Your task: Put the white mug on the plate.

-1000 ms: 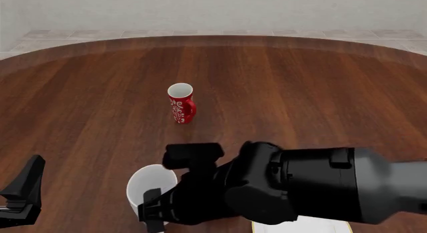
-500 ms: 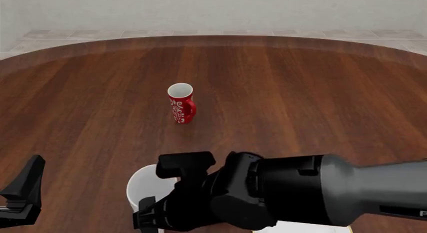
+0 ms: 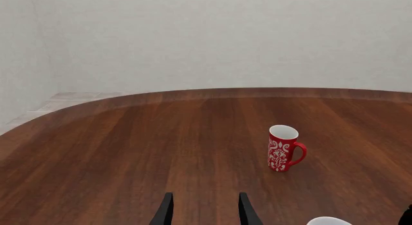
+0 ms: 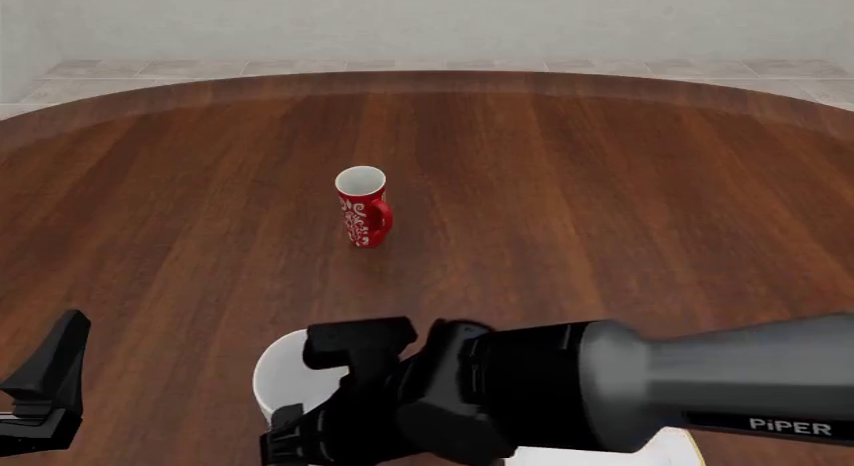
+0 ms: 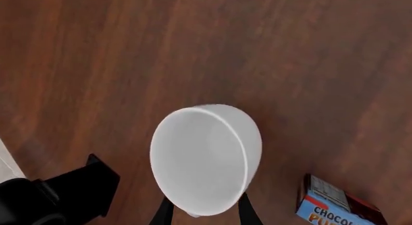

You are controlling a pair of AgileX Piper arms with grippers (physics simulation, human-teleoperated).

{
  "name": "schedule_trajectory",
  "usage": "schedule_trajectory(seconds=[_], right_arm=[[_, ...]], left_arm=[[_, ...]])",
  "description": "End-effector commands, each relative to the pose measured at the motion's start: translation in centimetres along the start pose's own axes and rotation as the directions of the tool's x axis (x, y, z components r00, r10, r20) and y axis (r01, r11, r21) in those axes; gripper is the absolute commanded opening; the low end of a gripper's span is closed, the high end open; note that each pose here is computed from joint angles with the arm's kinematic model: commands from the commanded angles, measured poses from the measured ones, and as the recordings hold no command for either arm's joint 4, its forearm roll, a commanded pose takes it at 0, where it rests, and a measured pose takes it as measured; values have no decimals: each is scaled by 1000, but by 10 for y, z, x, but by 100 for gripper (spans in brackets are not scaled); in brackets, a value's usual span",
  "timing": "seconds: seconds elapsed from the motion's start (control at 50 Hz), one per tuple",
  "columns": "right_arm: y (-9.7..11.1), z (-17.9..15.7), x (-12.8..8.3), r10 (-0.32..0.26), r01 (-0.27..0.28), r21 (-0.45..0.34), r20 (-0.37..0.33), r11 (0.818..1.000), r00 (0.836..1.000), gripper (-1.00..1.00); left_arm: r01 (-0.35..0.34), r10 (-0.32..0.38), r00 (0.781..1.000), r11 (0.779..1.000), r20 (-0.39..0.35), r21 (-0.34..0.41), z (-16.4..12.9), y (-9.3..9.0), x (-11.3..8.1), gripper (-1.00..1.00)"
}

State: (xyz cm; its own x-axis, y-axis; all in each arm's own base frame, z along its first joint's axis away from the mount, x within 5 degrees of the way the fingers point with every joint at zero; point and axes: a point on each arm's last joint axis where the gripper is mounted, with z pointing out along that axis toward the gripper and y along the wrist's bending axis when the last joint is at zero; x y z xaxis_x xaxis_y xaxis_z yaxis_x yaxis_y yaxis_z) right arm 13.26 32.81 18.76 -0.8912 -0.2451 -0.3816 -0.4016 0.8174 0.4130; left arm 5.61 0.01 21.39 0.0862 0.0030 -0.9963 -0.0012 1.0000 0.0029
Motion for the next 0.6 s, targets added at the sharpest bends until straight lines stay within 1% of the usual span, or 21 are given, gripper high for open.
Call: schedule_trajectory(seconds=[0.02,0.36,0.38,0.6], right_arm=[[0,12,-1,1,-1,7,-5,1000,1000,100],[-2,22,-4,-1,1,18,-8,1000,1000,100],[-2,22,-4,0,1,18,-8,1000,1000,-100],[-1,20,-6,-5,5,19,-7,1000,1000,-100]], left_arm=[[0,0,1000,1000,0,1,0,0,0,100],[0,0,1000,1000,0,1,0,0,0,100],[0,0,1000,1000,0,1,0,0,0,100],[0,0,1000,1000,0,1,0,0,0,100]])
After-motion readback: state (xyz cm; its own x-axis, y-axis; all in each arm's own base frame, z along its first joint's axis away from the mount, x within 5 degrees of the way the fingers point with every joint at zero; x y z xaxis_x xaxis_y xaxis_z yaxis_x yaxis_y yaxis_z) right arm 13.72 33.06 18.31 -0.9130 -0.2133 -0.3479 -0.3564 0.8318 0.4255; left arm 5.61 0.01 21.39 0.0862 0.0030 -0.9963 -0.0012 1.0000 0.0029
